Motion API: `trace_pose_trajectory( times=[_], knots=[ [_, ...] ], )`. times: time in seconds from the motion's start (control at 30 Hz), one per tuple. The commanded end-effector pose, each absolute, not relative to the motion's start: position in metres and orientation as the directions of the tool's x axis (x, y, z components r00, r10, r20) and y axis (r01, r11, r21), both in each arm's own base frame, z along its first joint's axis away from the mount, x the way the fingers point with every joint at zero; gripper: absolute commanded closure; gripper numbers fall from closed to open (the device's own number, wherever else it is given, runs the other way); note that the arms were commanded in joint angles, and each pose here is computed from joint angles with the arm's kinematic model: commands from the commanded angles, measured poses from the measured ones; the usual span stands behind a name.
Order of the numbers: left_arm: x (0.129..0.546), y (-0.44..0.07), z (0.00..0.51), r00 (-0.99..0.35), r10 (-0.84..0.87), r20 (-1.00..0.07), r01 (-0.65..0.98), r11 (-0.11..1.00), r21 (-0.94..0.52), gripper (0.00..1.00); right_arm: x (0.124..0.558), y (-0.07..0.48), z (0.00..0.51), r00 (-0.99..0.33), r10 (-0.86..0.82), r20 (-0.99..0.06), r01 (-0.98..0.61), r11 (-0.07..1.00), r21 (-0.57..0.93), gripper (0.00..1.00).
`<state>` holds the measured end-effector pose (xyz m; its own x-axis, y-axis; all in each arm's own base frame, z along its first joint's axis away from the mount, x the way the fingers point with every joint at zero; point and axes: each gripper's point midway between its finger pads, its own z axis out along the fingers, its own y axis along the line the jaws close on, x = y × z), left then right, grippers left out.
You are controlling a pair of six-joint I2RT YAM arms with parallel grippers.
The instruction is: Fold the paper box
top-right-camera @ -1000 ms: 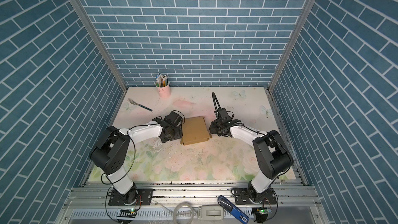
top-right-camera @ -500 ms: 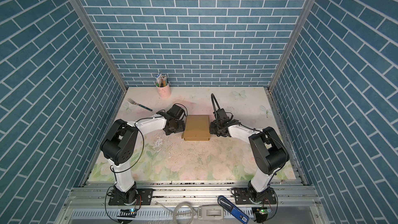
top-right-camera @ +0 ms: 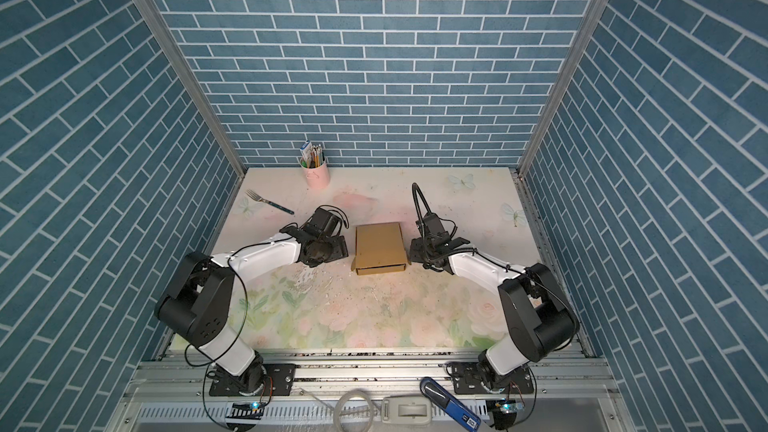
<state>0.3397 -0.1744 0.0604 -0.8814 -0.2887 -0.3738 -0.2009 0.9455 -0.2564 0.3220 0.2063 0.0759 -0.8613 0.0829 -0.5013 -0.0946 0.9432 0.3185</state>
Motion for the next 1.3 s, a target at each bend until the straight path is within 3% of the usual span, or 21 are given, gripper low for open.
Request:
trace_pose_trajectory(
  times=[0.0,0.23,0.57,0.8,1.27],
  knots=[
    [0.338,-0.172,0.066,-0.868,-0.311,-0.387,-0.209,0.936,-0.282,0.21,0.313,0.192,0.080,-0.855,0.085,-0.511,-0.070,0.958,0.277,0.55],
    [0.329,-0.176,0.090,-0.843,-0.350,-0.409,-0.195,0.906,-0.376,0.22,0.299,0.177,0.103,-0.832,0.076,-0.550,-0.085,0.962,0.260,0.56],
    [0.308,-0.194,0.130,-0.811,-0.384,-0.441,-0.137,0.857,-0.496,0.22,0.281,0.206,0.153,-0.835,0.097,-0.541,-0.189,0.873,0.449,0.60],
    [0.298,-0.216,0.142,-0.810,-0.339,-0.478,-0.082,0.873,-0.481,0.22,0.275,0.210,0.160,-0.838,0.060,-0.542,-0.225,0.868,0.444,0.60],
    [0.297,-0.236,0.116,-0.836,-0.277,-0.473,-0.065,0.907,-0.416,0.22,0.278,0.222,0.147,-0.844,-0.001,-0.537,-0.267,0.869,0.417,0.60]
  ],
)
